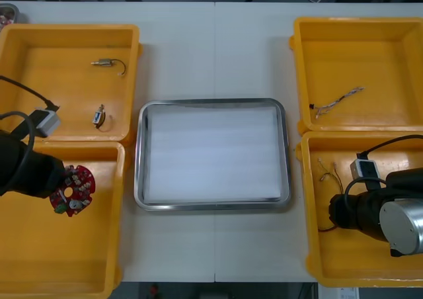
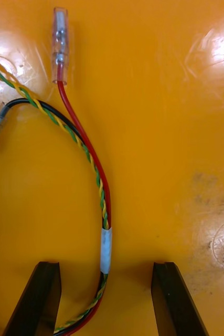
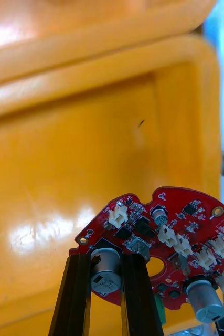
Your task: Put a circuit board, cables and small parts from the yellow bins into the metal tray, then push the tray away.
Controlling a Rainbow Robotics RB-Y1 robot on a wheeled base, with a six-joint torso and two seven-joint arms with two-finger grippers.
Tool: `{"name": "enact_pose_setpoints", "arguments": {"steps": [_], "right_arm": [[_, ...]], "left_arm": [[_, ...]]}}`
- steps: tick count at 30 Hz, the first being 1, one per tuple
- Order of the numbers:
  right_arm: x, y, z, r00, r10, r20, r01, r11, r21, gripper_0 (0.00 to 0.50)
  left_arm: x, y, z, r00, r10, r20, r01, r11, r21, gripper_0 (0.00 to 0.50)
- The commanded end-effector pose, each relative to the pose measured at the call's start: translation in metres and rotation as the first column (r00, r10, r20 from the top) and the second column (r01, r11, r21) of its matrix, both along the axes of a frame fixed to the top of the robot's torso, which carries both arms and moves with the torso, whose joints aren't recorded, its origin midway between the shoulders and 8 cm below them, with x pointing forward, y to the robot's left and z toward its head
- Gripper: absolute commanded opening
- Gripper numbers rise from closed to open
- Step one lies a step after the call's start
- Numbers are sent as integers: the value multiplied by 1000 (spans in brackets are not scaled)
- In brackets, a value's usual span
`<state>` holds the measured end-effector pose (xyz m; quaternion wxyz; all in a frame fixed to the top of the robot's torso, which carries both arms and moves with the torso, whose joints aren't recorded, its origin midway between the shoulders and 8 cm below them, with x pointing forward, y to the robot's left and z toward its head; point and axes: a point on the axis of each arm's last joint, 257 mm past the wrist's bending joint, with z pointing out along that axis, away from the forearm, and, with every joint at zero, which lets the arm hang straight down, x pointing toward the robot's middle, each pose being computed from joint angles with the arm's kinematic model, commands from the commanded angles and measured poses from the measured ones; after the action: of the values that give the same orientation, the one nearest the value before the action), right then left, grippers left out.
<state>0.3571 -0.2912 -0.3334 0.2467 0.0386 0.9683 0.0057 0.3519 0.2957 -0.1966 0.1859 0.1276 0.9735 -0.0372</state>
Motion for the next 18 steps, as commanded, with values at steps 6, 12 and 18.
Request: {"name": "enact_pose_setpoints", "arguments": {"steps": [6,12,18], "right_arm": [[-4,12,-18,999,-31,-8,32,998,47,500],[-5,12,-18,999,-31,-11,32,998,48,498],[-14,11,-18,999,-30,-45,32,999,39,22]], "left_arm": [[22,-67,27,1000,27,-3,-27,1000,-4,1],[35,-106,25,999,24,-28,-25,999,-31,1],[53,-143,18,999,41,-35,-43,998,-52,3]]}}
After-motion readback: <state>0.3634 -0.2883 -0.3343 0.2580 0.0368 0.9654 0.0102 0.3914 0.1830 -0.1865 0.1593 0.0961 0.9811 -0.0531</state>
